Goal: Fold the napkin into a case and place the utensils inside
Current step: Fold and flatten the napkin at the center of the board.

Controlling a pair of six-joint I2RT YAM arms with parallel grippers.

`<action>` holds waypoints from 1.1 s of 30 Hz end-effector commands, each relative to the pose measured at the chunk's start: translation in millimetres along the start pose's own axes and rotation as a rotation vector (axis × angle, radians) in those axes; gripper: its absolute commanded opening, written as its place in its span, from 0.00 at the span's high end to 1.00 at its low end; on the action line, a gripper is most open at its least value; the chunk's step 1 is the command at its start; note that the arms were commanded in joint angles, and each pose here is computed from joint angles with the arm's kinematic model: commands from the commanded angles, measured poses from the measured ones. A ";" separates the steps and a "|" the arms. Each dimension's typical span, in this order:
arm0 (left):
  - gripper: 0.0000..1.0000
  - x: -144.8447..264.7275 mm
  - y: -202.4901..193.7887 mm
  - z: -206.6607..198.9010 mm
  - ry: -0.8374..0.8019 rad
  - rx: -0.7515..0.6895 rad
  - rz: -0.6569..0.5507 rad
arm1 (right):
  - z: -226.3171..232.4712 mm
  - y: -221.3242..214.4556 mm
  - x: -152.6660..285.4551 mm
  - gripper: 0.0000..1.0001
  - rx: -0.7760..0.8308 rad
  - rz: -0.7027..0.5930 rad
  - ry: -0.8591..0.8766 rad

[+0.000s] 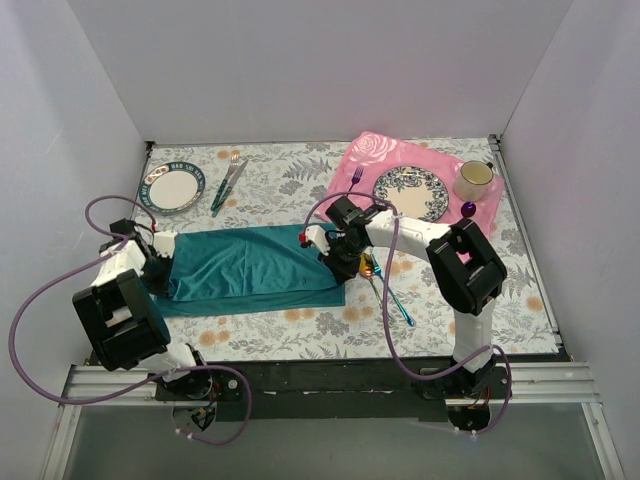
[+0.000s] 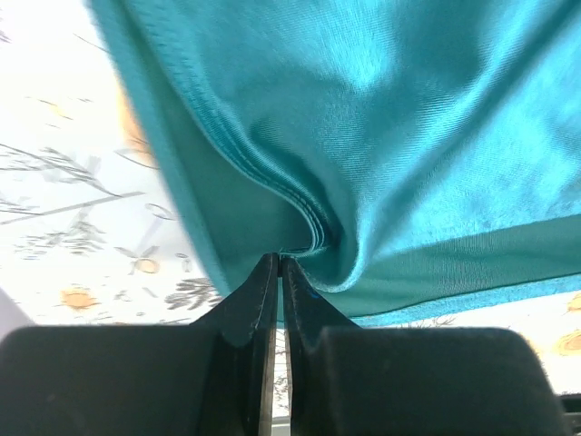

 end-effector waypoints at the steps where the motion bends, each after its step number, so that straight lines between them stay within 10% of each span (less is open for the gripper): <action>1: 1.00 35.6 31.7 11.3 0.070 0.001 -0.155 | 9.0 18.5 31.5 0.99 0.058 -0.062 -0.001; 33: 1.00 18.7 -28.3 8.7 0.131 -0.027 -0.003 | 35.7 -5.7 19.6 0.99 0.072 -0.011 0.109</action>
Point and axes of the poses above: each gripper's point midway between its finger pads, its own x axis back along the fingers, its own z axis along the line the jaws close on, y = z × x, the point moved 4 cm from there along x, back along the fingers, and after that the axes turned 9 degrees about -x, right-handed, at the moved point
